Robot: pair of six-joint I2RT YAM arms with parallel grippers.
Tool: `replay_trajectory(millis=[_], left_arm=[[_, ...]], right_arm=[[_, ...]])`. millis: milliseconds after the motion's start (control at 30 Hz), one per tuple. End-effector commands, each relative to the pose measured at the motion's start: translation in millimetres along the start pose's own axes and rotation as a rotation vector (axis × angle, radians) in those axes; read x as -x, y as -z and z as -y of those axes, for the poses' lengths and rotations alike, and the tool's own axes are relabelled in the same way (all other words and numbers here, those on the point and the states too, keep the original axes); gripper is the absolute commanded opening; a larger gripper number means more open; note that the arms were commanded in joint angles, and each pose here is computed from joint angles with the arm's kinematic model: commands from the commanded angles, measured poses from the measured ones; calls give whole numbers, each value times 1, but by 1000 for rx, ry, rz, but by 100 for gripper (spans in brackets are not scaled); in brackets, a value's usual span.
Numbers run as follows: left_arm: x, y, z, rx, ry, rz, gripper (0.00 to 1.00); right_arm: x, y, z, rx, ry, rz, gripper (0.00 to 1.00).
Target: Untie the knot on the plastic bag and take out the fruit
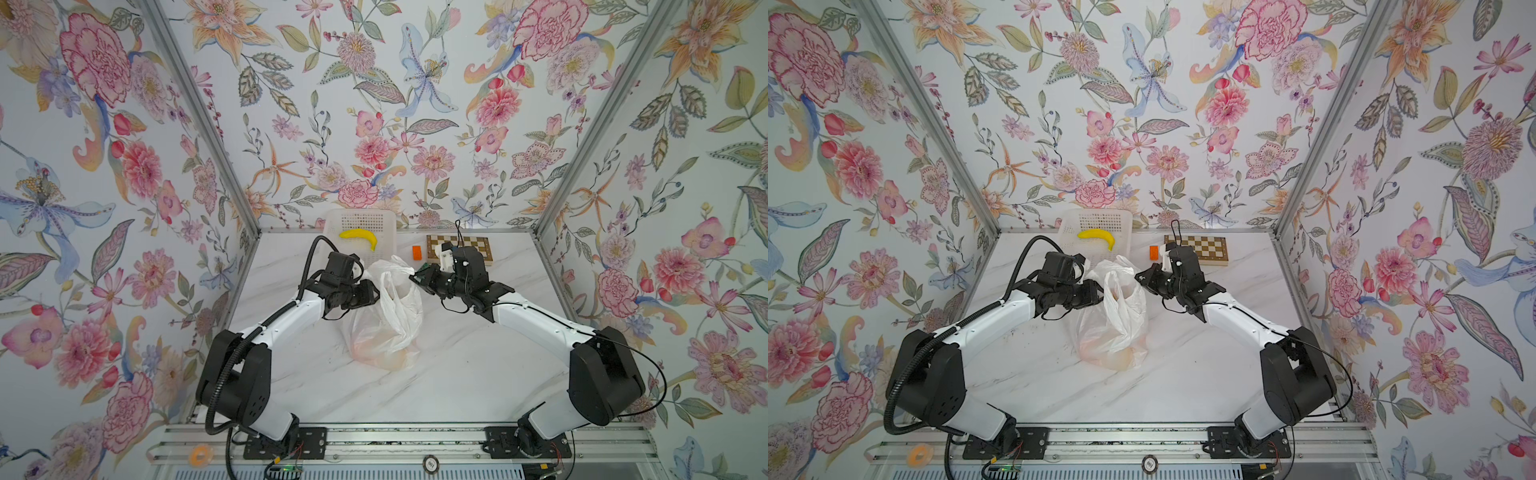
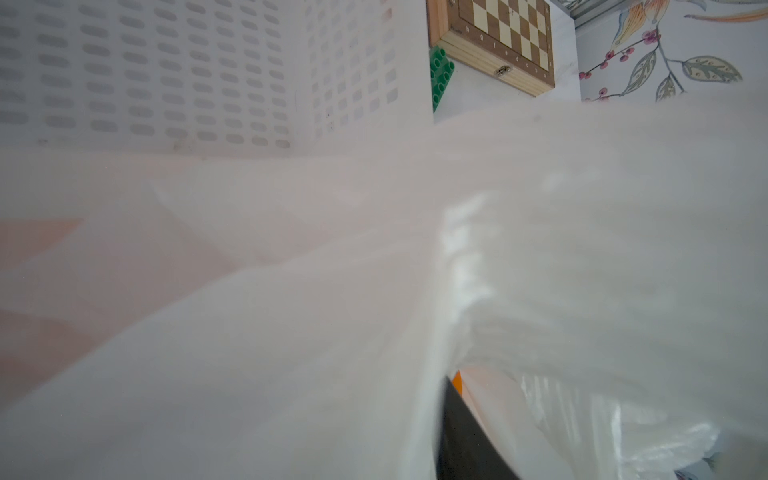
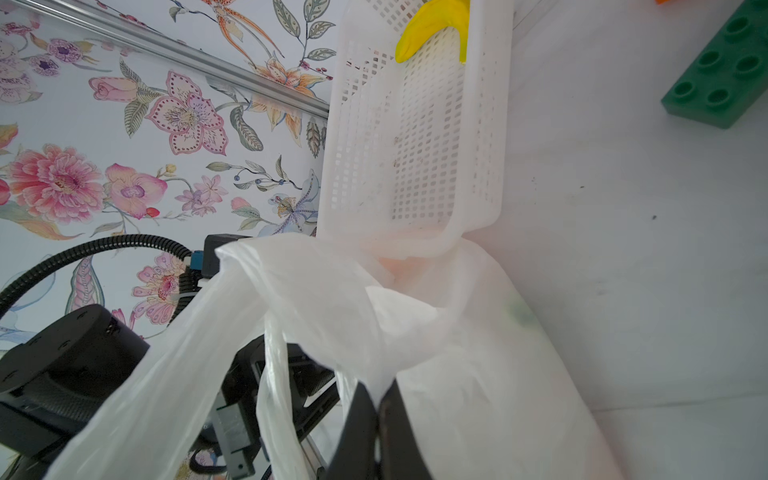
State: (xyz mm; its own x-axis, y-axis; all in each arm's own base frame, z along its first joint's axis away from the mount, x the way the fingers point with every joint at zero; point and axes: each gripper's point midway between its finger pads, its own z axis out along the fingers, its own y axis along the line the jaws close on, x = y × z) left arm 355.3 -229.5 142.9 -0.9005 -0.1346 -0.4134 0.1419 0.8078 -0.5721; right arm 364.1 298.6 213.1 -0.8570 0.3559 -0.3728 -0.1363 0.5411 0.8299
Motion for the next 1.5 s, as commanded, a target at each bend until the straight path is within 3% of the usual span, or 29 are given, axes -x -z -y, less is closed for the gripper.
replay_trajectory(millis=[0,300,367,733,1033,1300,1400,1467], left_arm=[[9,-2,-5,57,12,21,29],[6,9,-26,194,-9,20,0],[3,10,-28,203,-19,8,0],[-9,88,-41,248,-7,99,0],[-40,161,-97,451,48,150,0],[-31,174,-83,349,42,205,0],[-14,182,-66,302,-8,249,24],[-1,193,-54,283,-57,283,37]], right_arm=[[5,11,-6,6,5,42,0],[10,22,-3,-21,6,57,0],[11,24,1,-30,6,65,0],[23,51,29,-105,-2,128,0],[41,75,55,-196,-7,213,0],[39,63,50,-182,5,177,0],[38,62,44,-166,16,179,0],[38,62,40,-153,26,179,12]])
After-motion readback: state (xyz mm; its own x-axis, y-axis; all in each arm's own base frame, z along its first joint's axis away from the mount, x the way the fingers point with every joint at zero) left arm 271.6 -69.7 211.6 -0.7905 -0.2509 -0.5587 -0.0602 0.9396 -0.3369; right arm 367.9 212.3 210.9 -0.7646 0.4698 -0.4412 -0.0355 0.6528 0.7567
